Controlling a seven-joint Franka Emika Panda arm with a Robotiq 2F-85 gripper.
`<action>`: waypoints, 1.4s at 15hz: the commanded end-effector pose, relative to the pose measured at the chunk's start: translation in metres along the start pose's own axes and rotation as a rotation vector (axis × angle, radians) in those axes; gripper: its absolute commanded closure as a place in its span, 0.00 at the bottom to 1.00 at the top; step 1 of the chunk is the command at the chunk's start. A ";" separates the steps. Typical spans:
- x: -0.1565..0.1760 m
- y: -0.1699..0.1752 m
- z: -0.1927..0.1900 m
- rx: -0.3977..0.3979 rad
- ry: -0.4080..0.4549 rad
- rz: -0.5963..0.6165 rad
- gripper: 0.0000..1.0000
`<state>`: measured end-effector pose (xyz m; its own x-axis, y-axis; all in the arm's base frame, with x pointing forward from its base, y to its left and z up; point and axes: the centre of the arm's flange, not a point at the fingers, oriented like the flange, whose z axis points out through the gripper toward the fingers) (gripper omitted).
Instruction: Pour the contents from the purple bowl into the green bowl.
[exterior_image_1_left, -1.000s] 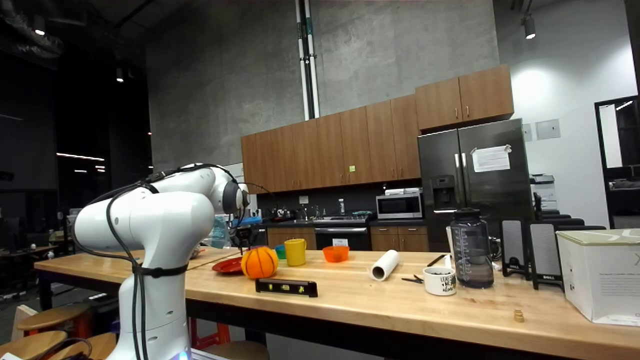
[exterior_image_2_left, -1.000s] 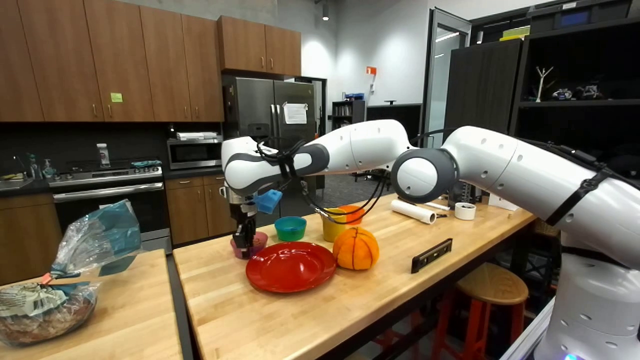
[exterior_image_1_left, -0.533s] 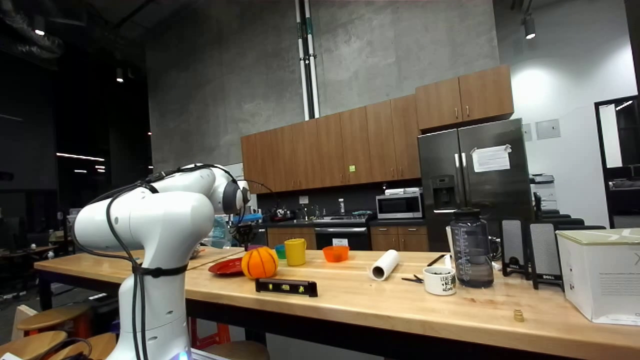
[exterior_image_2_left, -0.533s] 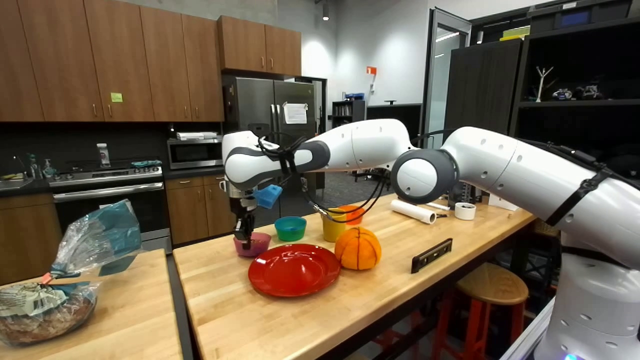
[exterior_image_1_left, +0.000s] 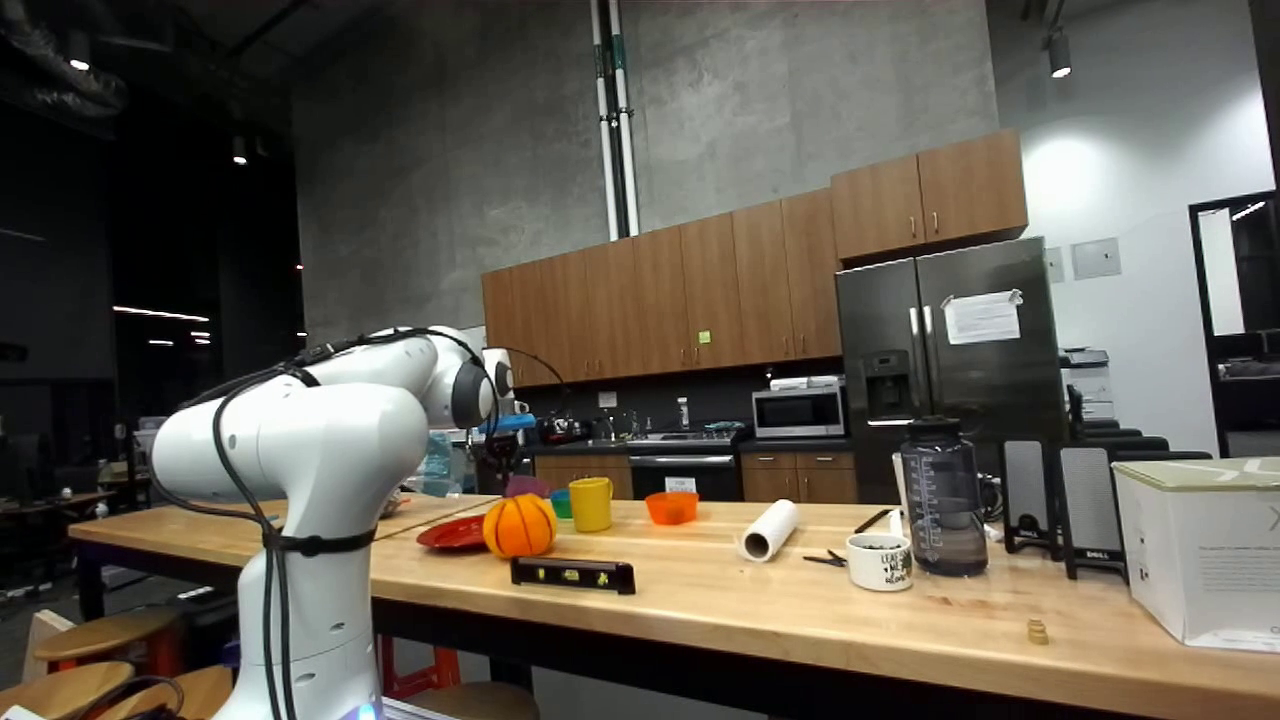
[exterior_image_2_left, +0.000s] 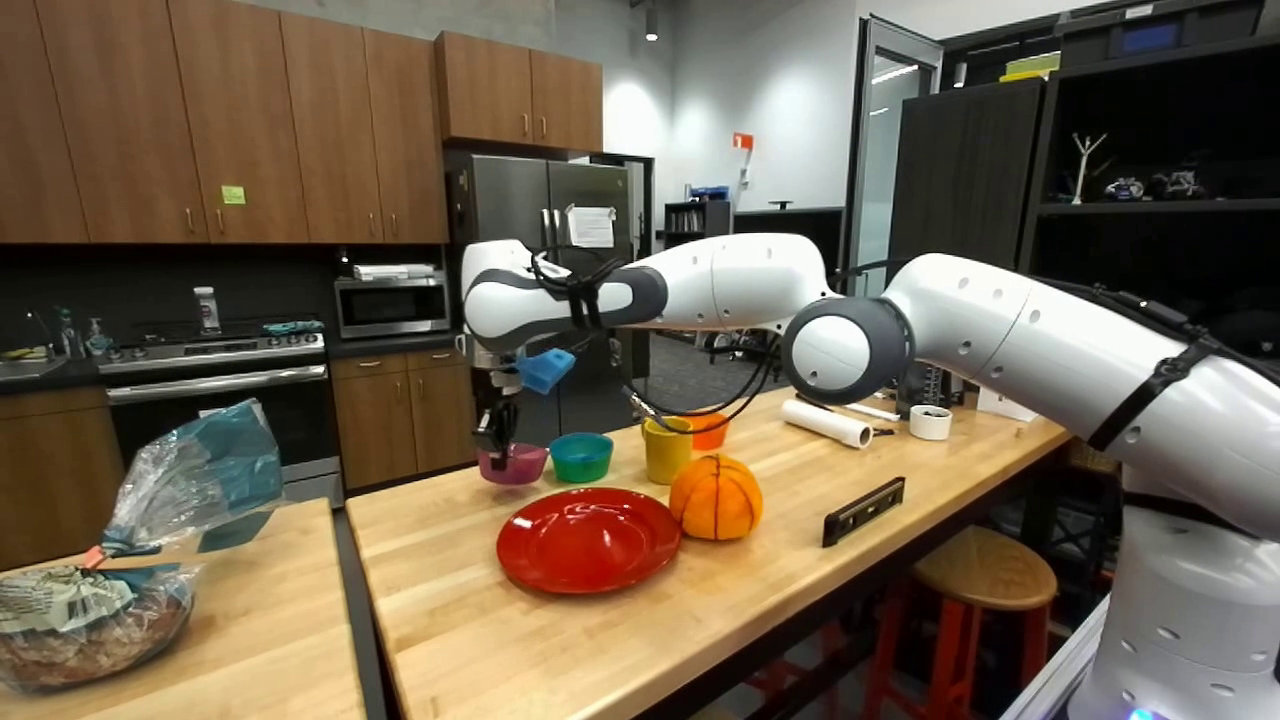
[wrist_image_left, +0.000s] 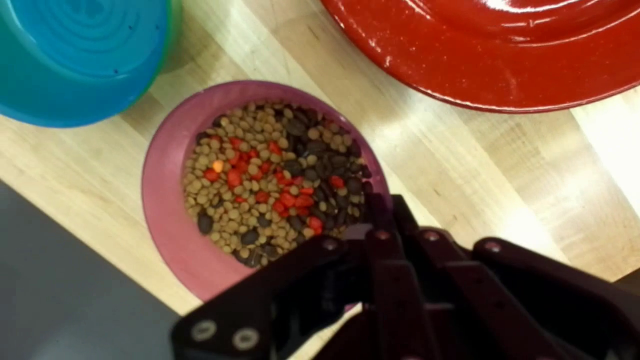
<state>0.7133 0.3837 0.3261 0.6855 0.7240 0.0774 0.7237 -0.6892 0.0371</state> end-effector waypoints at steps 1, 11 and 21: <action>0.002 0.023 -0.028 0.040 0.011 0.065 0.99; -0.030 0.067 -0.066 0.273 0.057 0.170 0.99; -0.052 0.105 -0.063 0.455 0.135 0.283 0.99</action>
<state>0.7456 0.2834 0.3839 0.8405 0.5205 0.1507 0.5357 -0.7563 -0.3757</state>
